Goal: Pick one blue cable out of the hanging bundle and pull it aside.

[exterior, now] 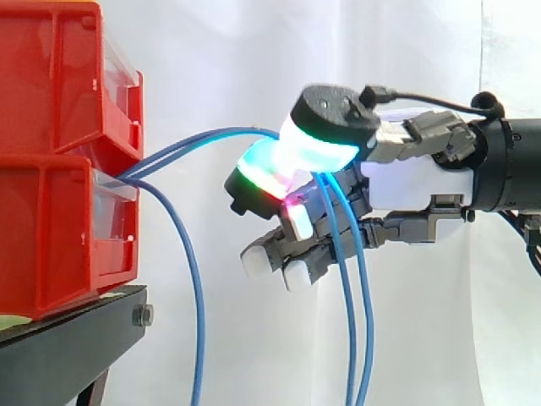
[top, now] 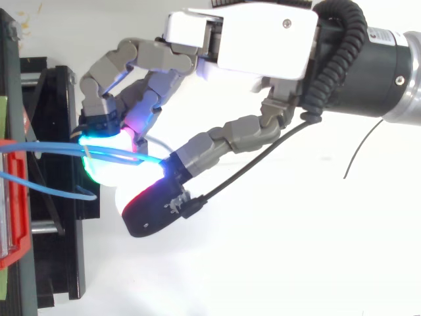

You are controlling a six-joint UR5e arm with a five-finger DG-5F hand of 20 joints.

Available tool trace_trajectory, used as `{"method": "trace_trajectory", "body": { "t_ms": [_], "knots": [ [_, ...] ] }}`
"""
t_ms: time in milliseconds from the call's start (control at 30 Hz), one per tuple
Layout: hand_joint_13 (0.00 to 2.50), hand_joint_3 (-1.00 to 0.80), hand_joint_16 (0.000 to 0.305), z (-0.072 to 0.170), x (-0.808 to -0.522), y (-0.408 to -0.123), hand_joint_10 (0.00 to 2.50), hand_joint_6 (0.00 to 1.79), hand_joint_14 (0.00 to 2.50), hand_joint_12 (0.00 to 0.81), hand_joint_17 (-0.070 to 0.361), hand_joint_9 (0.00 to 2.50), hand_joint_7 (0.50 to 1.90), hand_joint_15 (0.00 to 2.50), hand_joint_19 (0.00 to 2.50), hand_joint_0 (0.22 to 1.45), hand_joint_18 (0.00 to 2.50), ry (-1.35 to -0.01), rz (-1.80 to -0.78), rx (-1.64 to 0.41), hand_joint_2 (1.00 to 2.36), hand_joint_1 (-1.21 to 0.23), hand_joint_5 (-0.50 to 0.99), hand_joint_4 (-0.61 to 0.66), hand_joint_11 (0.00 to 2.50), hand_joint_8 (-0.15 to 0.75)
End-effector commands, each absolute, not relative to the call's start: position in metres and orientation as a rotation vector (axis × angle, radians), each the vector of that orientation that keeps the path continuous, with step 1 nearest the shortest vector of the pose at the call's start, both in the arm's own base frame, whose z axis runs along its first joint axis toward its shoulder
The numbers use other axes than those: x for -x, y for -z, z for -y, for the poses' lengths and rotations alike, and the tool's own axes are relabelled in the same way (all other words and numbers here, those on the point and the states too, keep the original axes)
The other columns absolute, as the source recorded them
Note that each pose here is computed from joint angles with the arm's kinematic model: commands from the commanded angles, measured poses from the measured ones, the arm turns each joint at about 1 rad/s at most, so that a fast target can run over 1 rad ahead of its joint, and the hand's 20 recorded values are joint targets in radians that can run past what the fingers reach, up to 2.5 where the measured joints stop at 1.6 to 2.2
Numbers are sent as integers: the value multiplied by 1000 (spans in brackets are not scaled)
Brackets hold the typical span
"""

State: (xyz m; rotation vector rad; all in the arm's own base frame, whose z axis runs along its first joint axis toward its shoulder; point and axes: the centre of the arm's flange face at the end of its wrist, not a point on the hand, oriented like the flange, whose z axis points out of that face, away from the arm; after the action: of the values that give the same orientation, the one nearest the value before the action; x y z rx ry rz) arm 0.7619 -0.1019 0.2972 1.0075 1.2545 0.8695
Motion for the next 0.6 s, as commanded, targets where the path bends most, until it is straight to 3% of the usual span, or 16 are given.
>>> {"method": "trace_trajectory", "body": {
  "t_ms": [0,33,167,200,233,267,333,467,567],
  "knots": [
    [713,-500,53,102,-762,-298,18,913,15,399,120,1030,985,405,531,489,690,-870,-1253,-1007,1000,-608,-154,64,661,314],
    [715,-500,54,102,-762,-296,18,908,15,401,121,1049,1000,412,542,494,682,-870,-1255,-1007,1000,-442,-150,57,658,322],
    [709,-500,52,103,-762,-298,21,902,15,394,117,1043,1036,419,585,532,641,-869,-1252,-1008,1000,-312,-150,48,656,313],
    [706,-500,51,103,-762,-298,19,900,16,389,115,1050,1054,423,590,549,633,-869,-1252,-1008,1000,-338,-151,51,656,314],
    [709,-395,50,103,-762,-297,20,898,15,389,113,1047,1080,418,589,567,628,-869,-1254,-1008,1009,-464,-152,59,663,312],
    [710,-380,50,103,-762,-297,22,899,16,389,113,1047,1078,418,587,567,631,-869,-1254,-1008,1009,-477,-152,58,669,315],
    [720,-222,51,103,-762,-296,20,907,17,388,115,1047,1081,415,582,557,656,-867,-1254,-1009,1016,-632,-151,69,674,315],
    [723,-125,50,103,-762,-297,23,925,17,384,113,1034,1055,417,574,579,673,-868,-1253,-1009,1022,-743,-158,56,687,315],
    [727,-95,49,103,-762,-297,22,924,16,381,111,1023,1180,415,554,606,694,-869,-1254,-1008,1024,-792,-159,17,685,309]
  ]
}}
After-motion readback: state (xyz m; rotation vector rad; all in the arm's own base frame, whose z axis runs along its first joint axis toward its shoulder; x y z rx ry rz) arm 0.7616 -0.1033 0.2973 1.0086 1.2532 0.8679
